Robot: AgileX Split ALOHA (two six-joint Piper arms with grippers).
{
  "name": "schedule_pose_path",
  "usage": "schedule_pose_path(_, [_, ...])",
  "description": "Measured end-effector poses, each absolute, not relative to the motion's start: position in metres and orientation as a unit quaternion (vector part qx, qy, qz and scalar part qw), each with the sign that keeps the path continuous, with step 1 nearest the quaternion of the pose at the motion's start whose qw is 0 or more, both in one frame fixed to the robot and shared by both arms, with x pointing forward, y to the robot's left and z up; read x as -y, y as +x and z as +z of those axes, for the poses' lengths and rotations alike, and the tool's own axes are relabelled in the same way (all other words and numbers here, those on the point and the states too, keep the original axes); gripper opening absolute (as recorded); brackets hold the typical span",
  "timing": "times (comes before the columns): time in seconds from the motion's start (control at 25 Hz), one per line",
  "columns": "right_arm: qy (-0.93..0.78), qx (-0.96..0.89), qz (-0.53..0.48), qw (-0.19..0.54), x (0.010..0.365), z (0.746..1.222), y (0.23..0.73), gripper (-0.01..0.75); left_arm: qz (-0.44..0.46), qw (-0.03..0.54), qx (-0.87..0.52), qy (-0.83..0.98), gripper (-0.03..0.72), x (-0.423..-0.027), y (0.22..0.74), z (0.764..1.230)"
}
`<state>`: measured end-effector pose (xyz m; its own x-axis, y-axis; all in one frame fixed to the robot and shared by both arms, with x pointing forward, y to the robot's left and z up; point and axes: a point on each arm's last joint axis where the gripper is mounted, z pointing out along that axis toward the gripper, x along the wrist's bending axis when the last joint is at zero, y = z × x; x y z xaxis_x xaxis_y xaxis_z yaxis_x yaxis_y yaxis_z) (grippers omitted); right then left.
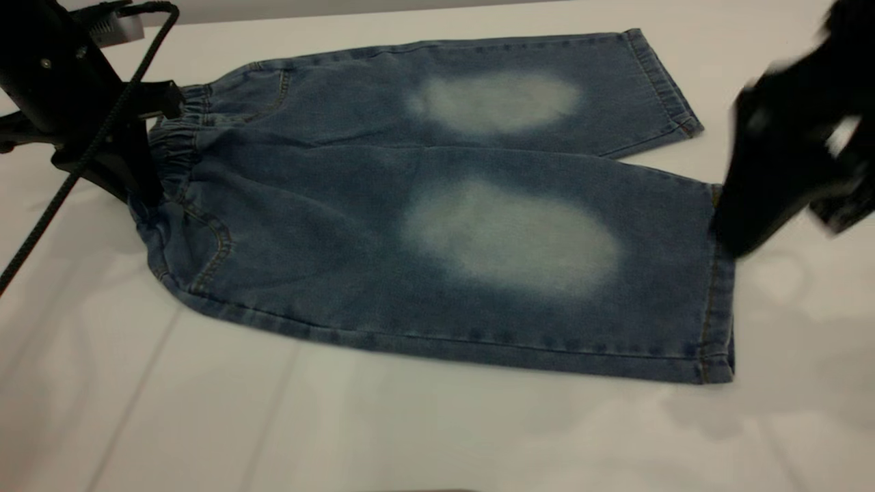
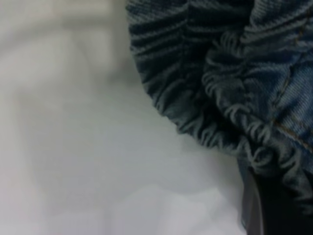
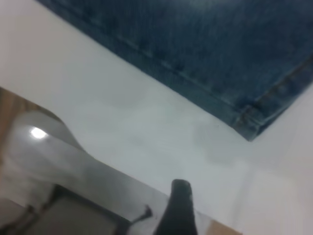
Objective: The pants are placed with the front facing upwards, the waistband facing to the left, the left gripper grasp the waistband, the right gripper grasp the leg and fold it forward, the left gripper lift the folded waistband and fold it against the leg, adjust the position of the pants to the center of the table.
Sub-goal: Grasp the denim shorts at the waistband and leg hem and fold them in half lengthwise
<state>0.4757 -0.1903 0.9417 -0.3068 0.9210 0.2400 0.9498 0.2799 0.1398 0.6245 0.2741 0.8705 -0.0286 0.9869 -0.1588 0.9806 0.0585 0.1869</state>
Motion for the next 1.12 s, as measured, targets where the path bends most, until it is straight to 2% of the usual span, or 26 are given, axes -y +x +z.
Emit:
schedule_pose_path(0.2, [-0.602,0.791,-0.077,0.075,0.185,0.907,0.48,0.561,0.013,0.123,-0.717,0.686,0.057,-0.274,0.624,0.87])
schedule_pose_path(0.6, [-0.611,0.786,-0.046,0.08,0.18,0.86,0.487,0.561,0.009,0.127,-0.721,0.681,0.057,-0.273,0.625,0.871])
schedule_pose_path(1.12, [-0.6,0.797,-0.055,0.051,0.172,0.833,0.492,0.561,0.009,0.127,-0.721,0.681,0.057,-0.273,0.625,0.871])
